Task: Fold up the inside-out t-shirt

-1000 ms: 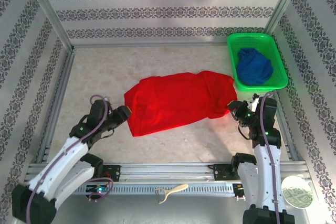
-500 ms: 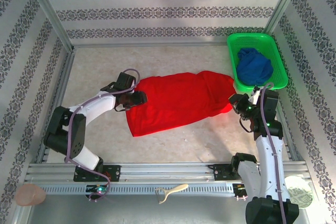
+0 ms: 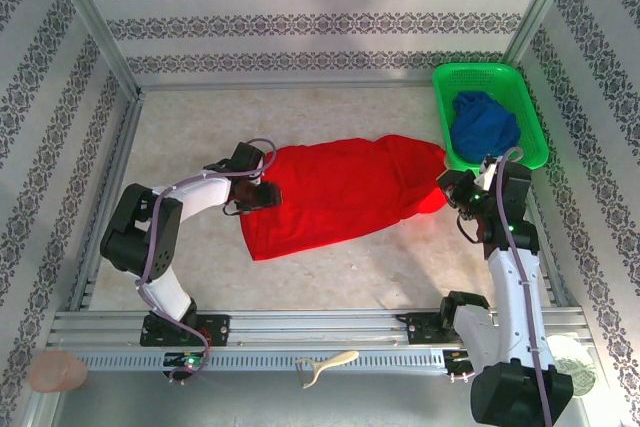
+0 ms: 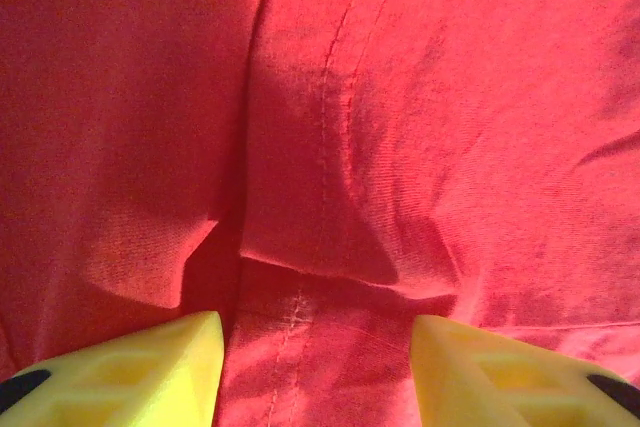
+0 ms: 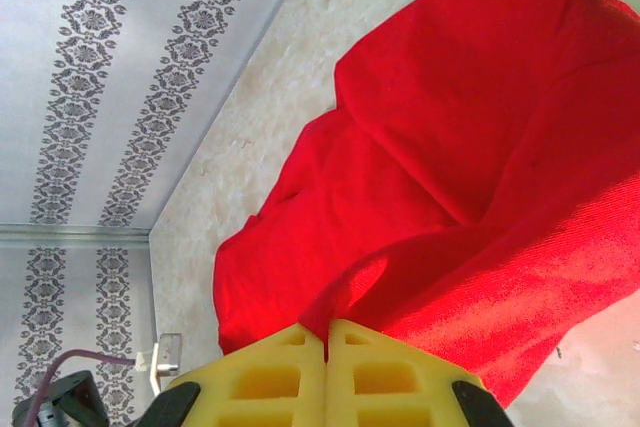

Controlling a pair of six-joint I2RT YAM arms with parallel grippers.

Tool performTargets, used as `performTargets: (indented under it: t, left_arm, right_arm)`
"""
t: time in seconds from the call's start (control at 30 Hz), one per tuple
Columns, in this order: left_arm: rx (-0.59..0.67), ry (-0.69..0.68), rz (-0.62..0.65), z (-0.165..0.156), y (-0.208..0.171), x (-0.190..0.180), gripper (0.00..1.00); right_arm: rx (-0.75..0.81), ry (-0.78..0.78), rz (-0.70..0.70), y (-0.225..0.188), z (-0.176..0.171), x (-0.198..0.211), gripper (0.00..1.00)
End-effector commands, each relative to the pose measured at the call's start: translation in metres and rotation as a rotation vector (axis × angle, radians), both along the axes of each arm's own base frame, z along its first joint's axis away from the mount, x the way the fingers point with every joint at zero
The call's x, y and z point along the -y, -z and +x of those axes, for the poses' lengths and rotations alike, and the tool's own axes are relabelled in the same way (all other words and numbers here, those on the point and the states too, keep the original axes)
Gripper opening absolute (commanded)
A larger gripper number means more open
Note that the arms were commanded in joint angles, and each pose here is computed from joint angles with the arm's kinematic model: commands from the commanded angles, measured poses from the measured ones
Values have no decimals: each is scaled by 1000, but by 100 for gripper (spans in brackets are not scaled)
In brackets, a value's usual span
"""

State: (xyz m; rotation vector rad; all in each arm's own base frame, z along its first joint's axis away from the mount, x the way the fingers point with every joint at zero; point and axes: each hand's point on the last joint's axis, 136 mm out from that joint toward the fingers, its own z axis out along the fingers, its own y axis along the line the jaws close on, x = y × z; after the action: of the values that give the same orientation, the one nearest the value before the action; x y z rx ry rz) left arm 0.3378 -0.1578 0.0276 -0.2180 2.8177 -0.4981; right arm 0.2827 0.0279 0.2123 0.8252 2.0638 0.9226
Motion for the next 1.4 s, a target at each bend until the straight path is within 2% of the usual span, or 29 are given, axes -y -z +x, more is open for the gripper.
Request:
performTargets:
  t: [0.0, 0.13, 0.2, 0.27, 0.33, 0.43, 0.53, 0.63, 0.7, 0.83, 0.97, 1.1, 1.17, 1.27, 1.37]
  left_arm:
    - [-11, 36, 35, 2, 4, 2, 52]
    - [-22, 49, 41, 3, 9, 6, 49]
    - [-24, 54, 43, 2, 9, 7, 39]
    - [-15, 53, 39, 3, 6, 8, 22]
    - [-1, 48, 40, 4, -1, 7, 9]
    - [62, 38, 31, 14, -35, 7, 7]
    - [161, 19, -1, 32, -96, 7, 7]
    - [317, -16, -73, 60, -182, 3, 7]
    - [416, -45, -132, 77, -240, -3, 0]
    - [625, -96, -268, 105, -349, -16, 0]
    - [762, -167, -371, 129, -428, -43, 0]
    - [919, -271, -388, 132, -494, -85, 0]
    - [1006, -331, -434, 126, -533, -110, 0]
    - [1160, -424, -492, 105, -588, -147, 0]
    - [1265, -487, -594, 86, -625, -172, 0]
  right_arm:
    - [58, -9, -13, -19, 7, -2, 0]
    - [59, -8, -12, -19, 9, -1, 0]
    - [58, -7, -9, -20, 9, -1, 0]
    - [63, -8, -6, -22, 10, -2, 0]
    - [69, -2, -3, -26, 12, -1, 0]
    - [99, 6, 9, -43, 21, 1, 0]
    - [154, 10, 9, -75, 37, 4, 0]
    - [241, 14, 11, -123, 58, 9, 0]
    - [300, 19, 10, -157, 72, 14, 0]
    - [425, 53, 32, -227, 98, 33, 0]
    - [552, 90, 45, -297, 111, 56, 0]
    - [675, 157, 54, -361, 104, 86, 0]
    - [751, 190, 78, -398, 93, 105, 0]
    - [884, 257, 97, -455, 61, 130, 0]
    - [994, 317, 102, -500, 28, 148, 0]
